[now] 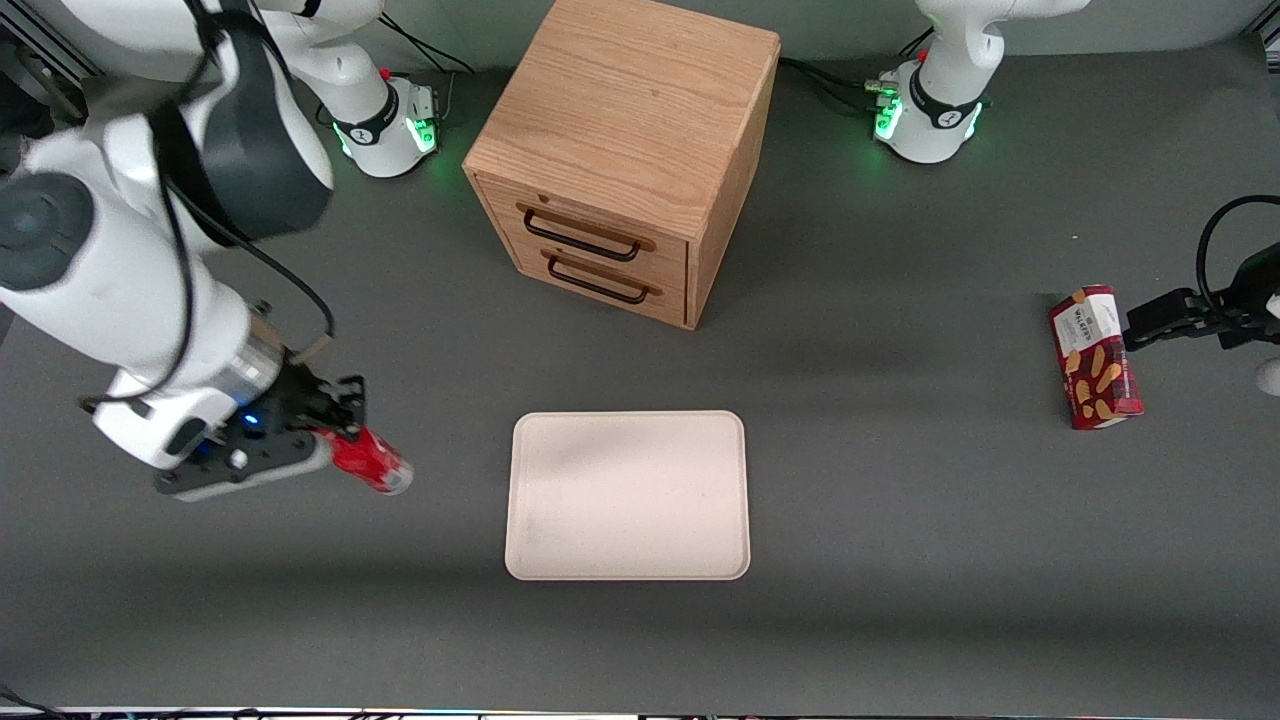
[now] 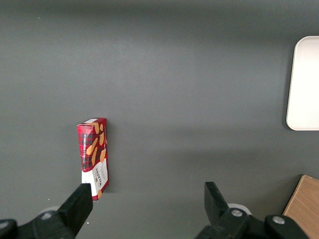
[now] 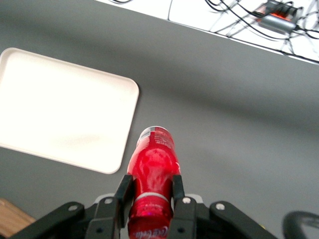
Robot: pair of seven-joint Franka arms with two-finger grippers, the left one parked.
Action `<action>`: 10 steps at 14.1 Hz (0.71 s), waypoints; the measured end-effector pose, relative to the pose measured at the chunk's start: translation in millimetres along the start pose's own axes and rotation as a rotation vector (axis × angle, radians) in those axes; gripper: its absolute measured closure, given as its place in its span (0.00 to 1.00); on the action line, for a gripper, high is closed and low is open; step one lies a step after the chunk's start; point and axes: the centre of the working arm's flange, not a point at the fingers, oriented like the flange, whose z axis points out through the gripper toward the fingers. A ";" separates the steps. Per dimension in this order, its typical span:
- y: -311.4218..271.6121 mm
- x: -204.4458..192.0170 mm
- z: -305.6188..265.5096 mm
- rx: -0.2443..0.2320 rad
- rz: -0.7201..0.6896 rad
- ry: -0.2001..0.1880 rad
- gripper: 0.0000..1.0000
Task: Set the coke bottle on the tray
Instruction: 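Lift the bottle and carry it with the right gripper to the tray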
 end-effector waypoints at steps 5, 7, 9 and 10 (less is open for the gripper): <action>-39.8 31.5 85.2 0.039 -0.044 0.035 0.64; -59.7 34.1 104.0 0.064 -0.065 0.039 0.64; -75.4 35.7 124.3 0.077 -0.074 0.038 0.64; -79.8 36.5 135.5 0.079 -0.078 0.036 0.64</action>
